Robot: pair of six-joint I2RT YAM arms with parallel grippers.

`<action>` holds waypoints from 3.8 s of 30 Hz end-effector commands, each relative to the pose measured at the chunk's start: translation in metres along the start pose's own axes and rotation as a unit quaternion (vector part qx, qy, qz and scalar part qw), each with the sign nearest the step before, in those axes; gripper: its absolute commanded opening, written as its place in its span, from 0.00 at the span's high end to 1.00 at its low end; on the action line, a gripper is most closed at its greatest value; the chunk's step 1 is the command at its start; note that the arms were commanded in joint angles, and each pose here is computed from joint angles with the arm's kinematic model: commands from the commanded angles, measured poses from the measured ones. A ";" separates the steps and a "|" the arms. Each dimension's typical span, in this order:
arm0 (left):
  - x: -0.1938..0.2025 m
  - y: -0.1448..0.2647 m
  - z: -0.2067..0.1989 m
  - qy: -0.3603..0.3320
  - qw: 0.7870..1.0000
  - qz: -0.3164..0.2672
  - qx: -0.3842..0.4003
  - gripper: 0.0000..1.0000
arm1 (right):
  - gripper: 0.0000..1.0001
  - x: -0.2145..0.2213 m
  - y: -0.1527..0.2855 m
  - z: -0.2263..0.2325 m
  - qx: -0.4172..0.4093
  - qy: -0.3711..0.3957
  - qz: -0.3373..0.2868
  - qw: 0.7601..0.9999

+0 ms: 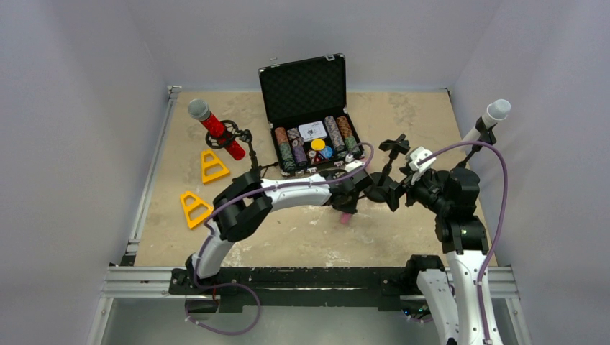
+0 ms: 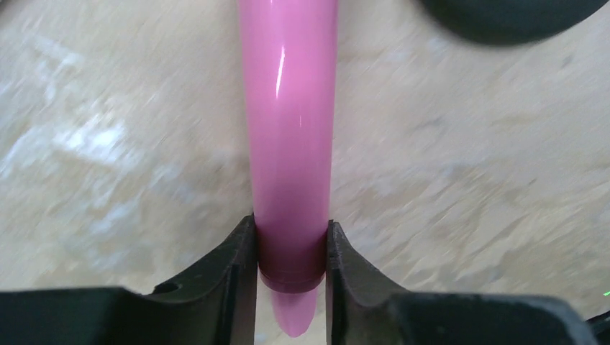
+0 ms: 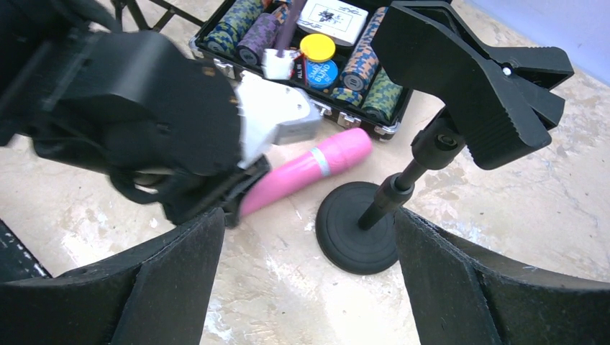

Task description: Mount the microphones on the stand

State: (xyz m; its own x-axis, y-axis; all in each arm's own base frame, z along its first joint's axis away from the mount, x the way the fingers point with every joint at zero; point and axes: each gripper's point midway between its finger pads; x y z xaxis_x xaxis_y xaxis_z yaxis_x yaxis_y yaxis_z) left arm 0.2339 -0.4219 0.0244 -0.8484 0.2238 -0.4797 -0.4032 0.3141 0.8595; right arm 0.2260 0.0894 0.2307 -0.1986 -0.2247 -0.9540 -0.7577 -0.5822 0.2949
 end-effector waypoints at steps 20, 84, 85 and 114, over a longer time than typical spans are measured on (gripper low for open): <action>-0.058 0.249 0.040 0.055 0.867 -0.409 0.279 1.00 | 0.14 -0.058 0.006 0.122 -0.371 -0.020 -0.022 0.928; -0.112 0.350 -0.072 -0.158 0.713 -0.435 0.526 0.16 | 1.00 -0.086 0.008 0.126 -0.448 0.003 -0.078 0.890; -0.114 0.349 -0.073 -0.158 0.709 -0.440 0.528 0.18 | 1.00 -0.086 0.008 0.126 -0.449 0.002 -0.078 0.890; -0.070 0.345 0.020 -0.231 0.784 -0.443 0.369 1.00 | 0.11 -0.094 0.026 -0.011 -0.168 0.203 0.029 0.964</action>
State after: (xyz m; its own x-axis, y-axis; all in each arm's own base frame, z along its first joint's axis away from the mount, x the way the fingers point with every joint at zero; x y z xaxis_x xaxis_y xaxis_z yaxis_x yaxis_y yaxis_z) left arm 0.1588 -0.3260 0.3816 -0.1050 -0.2332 -0.9667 -0.2634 0.9439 -0.1991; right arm 0.2178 0.1194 0.3349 0.0080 -0.3140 -0.9494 -0.4184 -0.8634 0.2820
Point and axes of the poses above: each gripper's point midway between its finger pads, its own y axis back along the fingers, its own z axis along the line the jaws close on, x = y × z
